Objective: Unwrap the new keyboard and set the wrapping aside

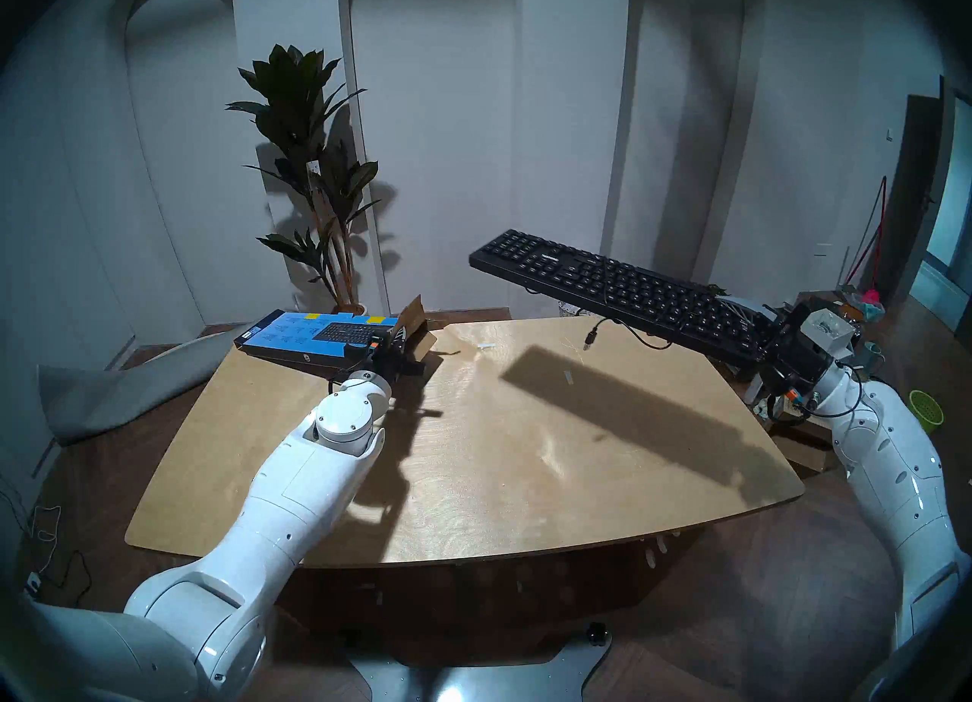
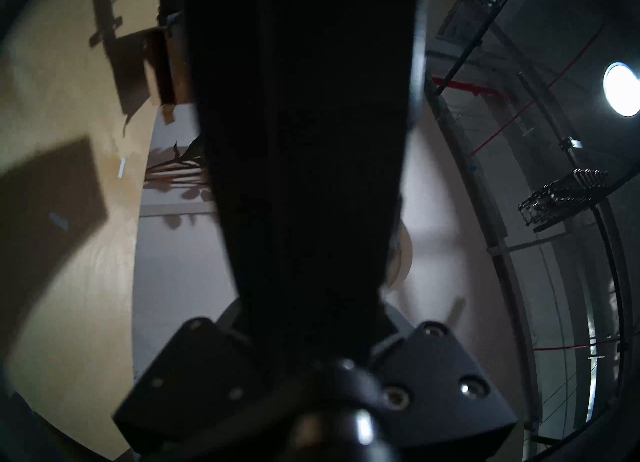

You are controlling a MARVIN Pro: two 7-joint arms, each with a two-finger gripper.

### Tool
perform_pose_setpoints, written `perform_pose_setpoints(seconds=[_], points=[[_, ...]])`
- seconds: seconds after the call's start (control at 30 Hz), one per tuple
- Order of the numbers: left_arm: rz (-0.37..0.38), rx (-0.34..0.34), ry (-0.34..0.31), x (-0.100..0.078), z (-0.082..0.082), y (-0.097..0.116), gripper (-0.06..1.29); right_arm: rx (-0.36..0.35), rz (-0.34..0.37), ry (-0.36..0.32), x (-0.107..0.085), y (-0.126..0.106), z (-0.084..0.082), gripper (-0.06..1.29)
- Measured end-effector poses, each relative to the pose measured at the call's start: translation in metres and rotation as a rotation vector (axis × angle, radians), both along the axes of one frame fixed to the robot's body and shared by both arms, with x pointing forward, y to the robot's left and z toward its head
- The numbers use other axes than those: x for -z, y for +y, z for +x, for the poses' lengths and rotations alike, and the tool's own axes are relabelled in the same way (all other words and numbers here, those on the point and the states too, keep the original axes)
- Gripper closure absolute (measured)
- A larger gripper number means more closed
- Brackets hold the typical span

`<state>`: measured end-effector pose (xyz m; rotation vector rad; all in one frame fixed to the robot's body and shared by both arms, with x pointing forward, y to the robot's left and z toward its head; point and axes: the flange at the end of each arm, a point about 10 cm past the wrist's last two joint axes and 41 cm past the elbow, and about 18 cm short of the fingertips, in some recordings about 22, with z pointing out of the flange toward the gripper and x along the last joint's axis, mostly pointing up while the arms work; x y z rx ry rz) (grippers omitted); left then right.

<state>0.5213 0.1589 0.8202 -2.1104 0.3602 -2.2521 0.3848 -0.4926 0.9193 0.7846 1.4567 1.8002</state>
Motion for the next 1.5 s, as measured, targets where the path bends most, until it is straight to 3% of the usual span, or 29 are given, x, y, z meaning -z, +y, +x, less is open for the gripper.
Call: perform_pose_setpoints(seconds=[0.23,0.6,0.73,1.07,1.4,1.5], points=[[-0.05,0.027,-0.042,-0.003,-0.02,-0.015,1.26,0.079,-0.026,0.106,0.035,-0.03,-0.012,0.97],[-0.132,0.181,-0.023,0.014,-0.081,-0.096,1.26,0.121,-0.071,0.216,0.069,-0.046,-0.019,0.97],[-0.146,0.199,-0.033,0.012,-0.095,-0.11,1.26,0.125,-0.077,0.254,0.084,-0.045,-0.019,0.97],[-0.148,0.16,-0.073,-0.002,-0.114,-0.107,1.26,0.13,-0.072,0.35,0.127,-0.033,-0.014,0.97],[-0.125,0.104,-0.064,-0.002,-0.127,-0.091,1.26,0.164,-0.076,0.421,0.155,-0.025,-0.002,0.98],[-0.118,0.091,-0.058,-0.003,-0.13,-0.088,1.26,0.164,-0.084,0.43,0.154,-0.027,0.003,0.98]])
